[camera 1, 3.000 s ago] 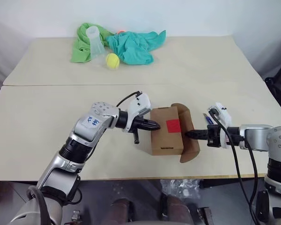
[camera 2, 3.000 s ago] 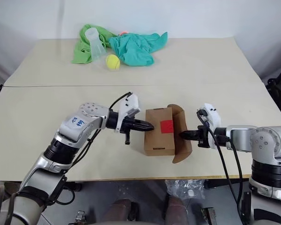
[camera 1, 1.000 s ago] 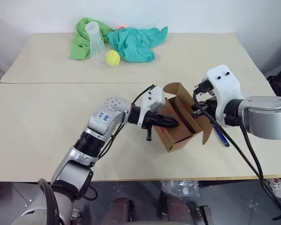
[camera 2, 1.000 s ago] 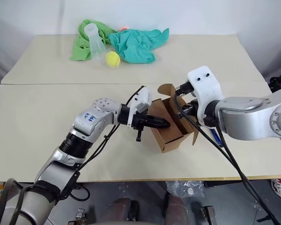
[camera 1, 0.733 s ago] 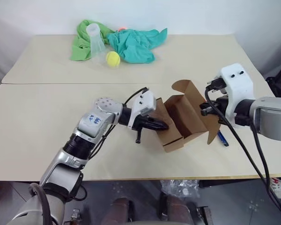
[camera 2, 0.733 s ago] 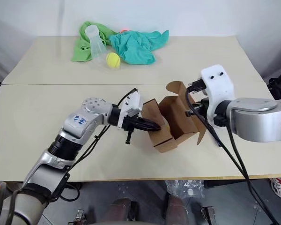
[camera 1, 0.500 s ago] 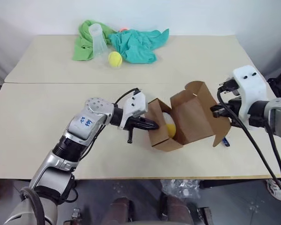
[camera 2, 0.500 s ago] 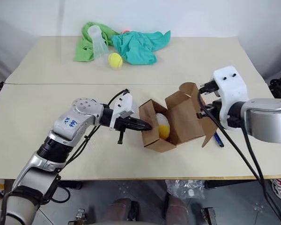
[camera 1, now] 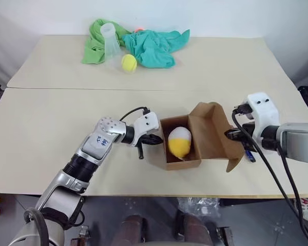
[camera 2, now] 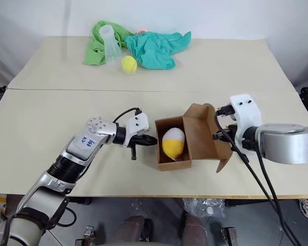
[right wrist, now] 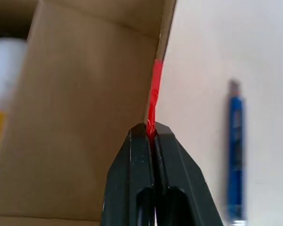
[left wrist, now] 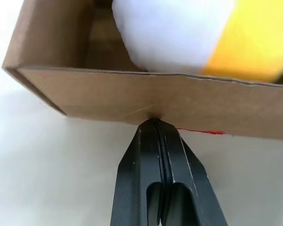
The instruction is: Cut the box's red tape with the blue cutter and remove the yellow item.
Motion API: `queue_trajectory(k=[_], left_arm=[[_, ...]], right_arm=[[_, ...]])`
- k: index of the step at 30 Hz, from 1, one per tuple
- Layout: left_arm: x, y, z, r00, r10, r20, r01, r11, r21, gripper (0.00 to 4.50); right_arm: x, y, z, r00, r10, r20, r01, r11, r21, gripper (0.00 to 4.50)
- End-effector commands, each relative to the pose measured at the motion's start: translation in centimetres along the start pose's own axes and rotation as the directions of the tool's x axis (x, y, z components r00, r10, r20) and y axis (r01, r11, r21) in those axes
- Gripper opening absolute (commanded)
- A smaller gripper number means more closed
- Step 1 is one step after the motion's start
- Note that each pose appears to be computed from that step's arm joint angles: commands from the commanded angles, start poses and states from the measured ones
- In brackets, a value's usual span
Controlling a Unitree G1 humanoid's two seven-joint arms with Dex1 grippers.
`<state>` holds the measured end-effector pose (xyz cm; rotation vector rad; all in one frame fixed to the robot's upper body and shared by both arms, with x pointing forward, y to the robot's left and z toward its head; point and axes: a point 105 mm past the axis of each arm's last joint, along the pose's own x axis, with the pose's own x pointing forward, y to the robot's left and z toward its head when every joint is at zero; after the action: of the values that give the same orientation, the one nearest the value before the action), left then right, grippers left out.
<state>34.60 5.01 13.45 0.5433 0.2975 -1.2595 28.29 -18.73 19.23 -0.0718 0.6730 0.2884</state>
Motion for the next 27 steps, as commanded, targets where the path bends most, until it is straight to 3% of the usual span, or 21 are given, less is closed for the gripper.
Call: queue_trajectory(k=[1,6,9,20,25,27], left_arm=[[-0.1,0.4,1.8,0.999,0.016,0.05,-0.018,0.999,0.051,0.0],[-0.5,0.4,1.7,0.999,-0.001,0.042,-0.001,0.999,0.044,0.0],[-0.9,0.6,1.5,0.999,-0.008,0.036,0.007,0.999,0.035,0.0],[-2.8,2.4,0.5,1.0,0.006,0.022,-0.006,0.999,-0.032,0.0],[-5.0,5.6,-0.2,0.99,0.14,-0.018,-0.141,0.988,-0.061,0.0],[-6.2,6.9,0.0,0.983,0.185,-0.021,-0.186,0.981,-0.048,0.57]], right_arm=[[0.0,0.8,0.0,0.999,0.033,0.02,-0.033,0.999,0.02,0.03],[0.0,0.9,0.9,0.995,0.005,0.1,-0.011,0.998,0.059,0.03],[-0.1,0.8,1.2,0.99,-0.007,0.138,-0.004,0.997,0.073,0.61],[-1.0,-0.3,1.0,0.973,-0.049,0.227,0.053,0.999,-0.011,4.47],[-2.1,-2.3,1.6,0.947,-0.125,0.297,0.167,0.978,-0.121,4.47],[-2.4,-2.4,1.7,0.94,-0.121,0.319,0.172,0.975,-0.138,4.5]])
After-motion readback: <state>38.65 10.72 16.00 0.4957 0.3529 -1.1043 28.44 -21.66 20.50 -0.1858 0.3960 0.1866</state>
